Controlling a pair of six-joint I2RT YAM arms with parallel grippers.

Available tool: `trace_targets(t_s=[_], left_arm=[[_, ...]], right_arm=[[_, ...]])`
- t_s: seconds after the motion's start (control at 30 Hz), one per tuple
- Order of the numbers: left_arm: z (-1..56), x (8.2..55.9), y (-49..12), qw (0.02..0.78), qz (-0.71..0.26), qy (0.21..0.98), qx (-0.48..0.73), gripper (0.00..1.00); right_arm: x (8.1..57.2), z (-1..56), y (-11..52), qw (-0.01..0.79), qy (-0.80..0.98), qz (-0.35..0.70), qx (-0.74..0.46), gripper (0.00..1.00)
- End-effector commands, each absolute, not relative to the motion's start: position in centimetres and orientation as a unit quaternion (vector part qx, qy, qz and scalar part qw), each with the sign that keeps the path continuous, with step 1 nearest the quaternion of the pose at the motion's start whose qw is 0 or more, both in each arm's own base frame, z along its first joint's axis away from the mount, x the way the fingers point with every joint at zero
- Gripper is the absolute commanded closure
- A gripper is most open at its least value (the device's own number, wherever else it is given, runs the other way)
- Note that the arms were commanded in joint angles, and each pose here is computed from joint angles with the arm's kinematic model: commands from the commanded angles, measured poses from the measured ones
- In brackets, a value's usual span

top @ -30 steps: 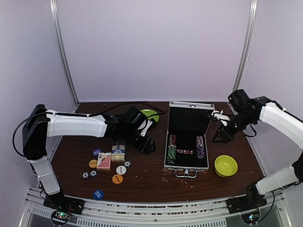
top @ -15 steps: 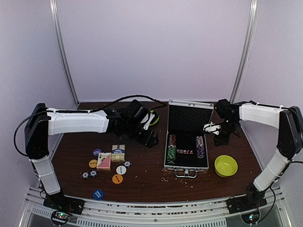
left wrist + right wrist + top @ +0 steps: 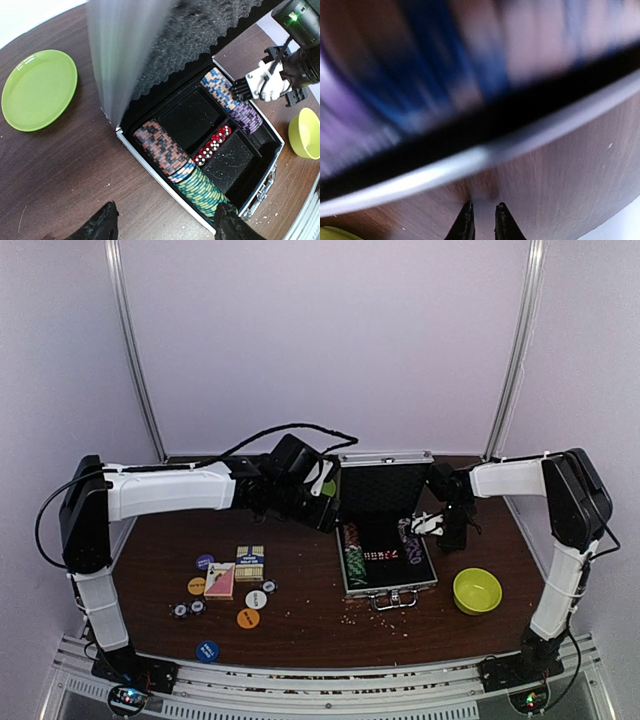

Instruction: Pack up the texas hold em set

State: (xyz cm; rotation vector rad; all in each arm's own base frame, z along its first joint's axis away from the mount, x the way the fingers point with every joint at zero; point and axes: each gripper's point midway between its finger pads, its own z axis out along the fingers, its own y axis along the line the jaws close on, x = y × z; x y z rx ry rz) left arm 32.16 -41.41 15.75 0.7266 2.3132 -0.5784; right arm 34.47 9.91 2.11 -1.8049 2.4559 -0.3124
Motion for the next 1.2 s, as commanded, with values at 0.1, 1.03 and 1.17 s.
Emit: trace_targets(t_s=[0.1,1.03,1.17], left_arm=[[16.2,33.8,-39.8,0.343,-0.210,0.880,0.253,0.32],[16.6,34.8,-36.5,0.357,-0.186,0.886,0.229,0.32],[16.9,34.4,-35.8,0.352,-0.173,0.889,0.237,0.32]], right_arm=[[35.5,2.9,12.1,0.055,0.772,-0.124,-0.621,0.85],[29.1,2.9,20.6,0.082,0.739,-0.039,-0.668,0.84],[28.6,3.9,19.9,0.094,0.741,-0.048,-0.663,0.82]])
